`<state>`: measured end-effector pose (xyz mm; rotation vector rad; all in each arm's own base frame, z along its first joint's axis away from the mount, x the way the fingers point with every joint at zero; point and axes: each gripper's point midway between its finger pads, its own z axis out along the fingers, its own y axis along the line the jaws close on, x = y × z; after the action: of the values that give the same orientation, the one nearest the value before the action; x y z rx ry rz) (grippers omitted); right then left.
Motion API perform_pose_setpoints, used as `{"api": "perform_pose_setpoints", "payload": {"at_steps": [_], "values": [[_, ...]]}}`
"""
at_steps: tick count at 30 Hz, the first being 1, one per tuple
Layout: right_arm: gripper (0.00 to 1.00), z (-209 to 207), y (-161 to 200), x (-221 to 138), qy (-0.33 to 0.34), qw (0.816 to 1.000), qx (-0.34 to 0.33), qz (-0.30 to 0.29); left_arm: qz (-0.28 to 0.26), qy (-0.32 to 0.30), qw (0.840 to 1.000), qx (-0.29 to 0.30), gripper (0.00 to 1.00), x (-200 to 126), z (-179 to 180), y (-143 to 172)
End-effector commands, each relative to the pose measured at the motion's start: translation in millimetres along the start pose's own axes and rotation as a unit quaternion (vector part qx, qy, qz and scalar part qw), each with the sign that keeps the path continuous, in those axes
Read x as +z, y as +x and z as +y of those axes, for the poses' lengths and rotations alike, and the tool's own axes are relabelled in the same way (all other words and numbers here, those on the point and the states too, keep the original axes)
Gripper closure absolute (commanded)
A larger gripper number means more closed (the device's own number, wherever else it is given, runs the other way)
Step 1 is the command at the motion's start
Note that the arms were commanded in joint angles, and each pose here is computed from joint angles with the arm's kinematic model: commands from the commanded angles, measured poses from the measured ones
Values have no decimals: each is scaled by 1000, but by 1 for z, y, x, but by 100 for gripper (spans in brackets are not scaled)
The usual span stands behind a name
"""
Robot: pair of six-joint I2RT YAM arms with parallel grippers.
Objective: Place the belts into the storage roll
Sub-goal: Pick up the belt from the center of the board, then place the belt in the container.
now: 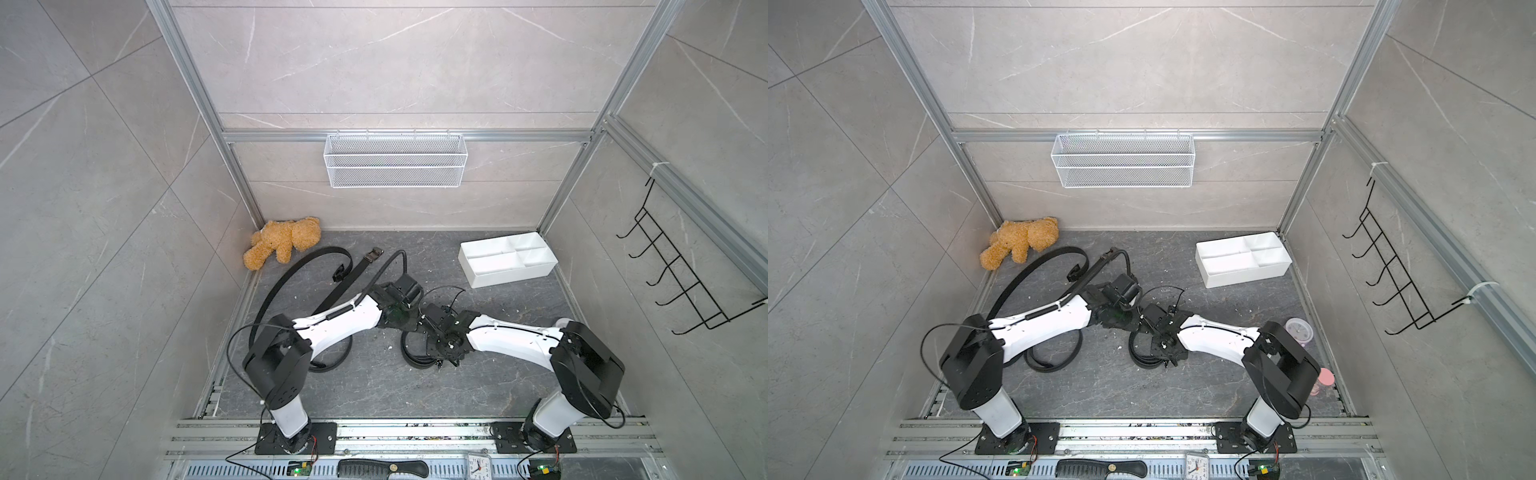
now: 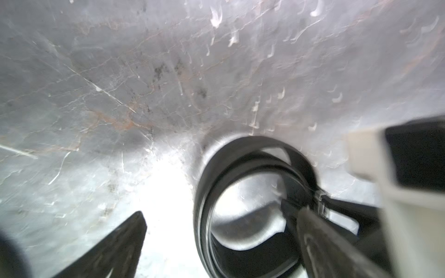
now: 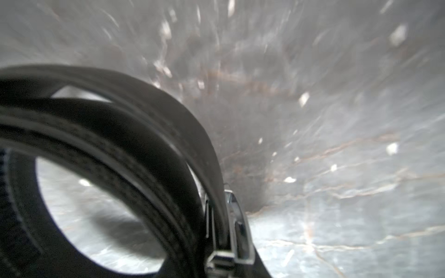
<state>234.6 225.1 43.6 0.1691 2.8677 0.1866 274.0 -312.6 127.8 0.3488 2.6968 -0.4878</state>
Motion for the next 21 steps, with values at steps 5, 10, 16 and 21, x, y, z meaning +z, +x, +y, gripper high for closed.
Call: {"api": "perform_pose_setpoints", "payload": {"at_steps": [5,10,16,21], "values": [[100,-14,-64,-49,-67,992,38,-100,-100,31,994,-18,0,-70,7,-40],[100,-34,-106,-73,-82,986,61,-133,-127,26,991,-41,0,-80,28,-42],[100,-76,-181,-102,-34,971,75,-225,-122,14,991,-44,0,-67,40,-33],[100,-97,-254,-105,-48,955,113,-270,-105,1,994,-42,0,-43,50,-19]]}}
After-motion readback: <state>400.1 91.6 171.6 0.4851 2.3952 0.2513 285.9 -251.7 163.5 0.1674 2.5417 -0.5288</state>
